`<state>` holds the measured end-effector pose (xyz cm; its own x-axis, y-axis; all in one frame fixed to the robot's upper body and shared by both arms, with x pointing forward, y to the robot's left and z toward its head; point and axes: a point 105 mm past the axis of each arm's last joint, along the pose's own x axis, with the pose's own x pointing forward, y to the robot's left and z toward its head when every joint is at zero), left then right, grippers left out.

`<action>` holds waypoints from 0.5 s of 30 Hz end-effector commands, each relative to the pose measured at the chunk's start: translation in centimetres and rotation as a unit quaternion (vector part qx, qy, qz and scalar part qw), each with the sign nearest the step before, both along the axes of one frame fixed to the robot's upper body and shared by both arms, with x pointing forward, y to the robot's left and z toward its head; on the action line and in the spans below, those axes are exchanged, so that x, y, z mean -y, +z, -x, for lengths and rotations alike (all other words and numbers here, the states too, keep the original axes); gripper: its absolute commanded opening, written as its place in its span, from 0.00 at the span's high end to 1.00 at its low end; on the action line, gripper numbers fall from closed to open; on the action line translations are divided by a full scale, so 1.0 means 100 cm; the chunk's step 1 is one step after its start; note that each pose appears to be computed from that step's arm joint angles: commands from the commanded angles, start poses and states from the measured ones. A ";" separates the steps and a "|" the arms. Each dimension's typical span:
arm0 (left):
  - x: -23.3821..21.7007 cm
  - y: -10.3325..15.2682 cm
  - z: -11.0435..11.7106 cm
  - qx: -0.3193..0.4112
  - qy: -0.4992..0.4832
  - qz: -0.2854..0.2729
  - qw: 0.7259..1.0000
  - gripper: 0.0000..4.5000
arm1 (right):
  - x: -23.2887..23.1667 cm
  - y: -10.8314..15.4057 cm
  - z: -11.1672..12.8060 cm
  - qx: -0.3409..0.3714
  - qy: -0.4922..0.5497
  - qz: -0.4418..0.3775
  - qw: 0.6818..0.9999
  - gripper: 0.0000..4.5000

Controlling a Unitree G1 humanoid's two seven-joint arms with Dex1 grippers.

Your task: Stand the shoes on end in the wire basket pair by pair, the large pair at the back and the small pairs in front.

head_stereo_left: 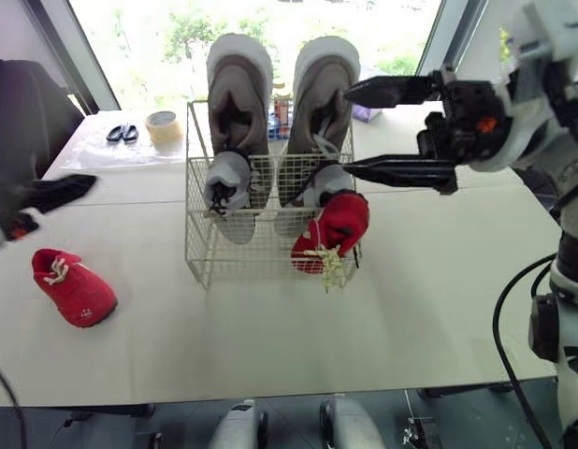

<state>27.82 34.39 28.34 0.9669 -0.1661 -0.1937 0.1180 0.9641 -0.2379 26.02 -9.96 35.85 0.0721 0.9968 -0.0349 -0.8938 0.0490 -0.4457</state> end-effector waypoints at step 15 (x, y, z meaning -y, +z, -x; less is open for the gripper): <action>-0.086 -0.113 0.039 -0.272 0.390 0.131 0.870 0.00 | 0.009 -0.028 0.017 -0.055 0.076 0.125 0.988 0.01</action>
<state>24.67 42.56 16.35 0.5732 0.3553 -0.7384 -0.7331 0.6249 -0.2684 24.81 -10.47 32.52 -0.0953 0.9570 -0.2740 -0.9317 -0.1826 -0.3140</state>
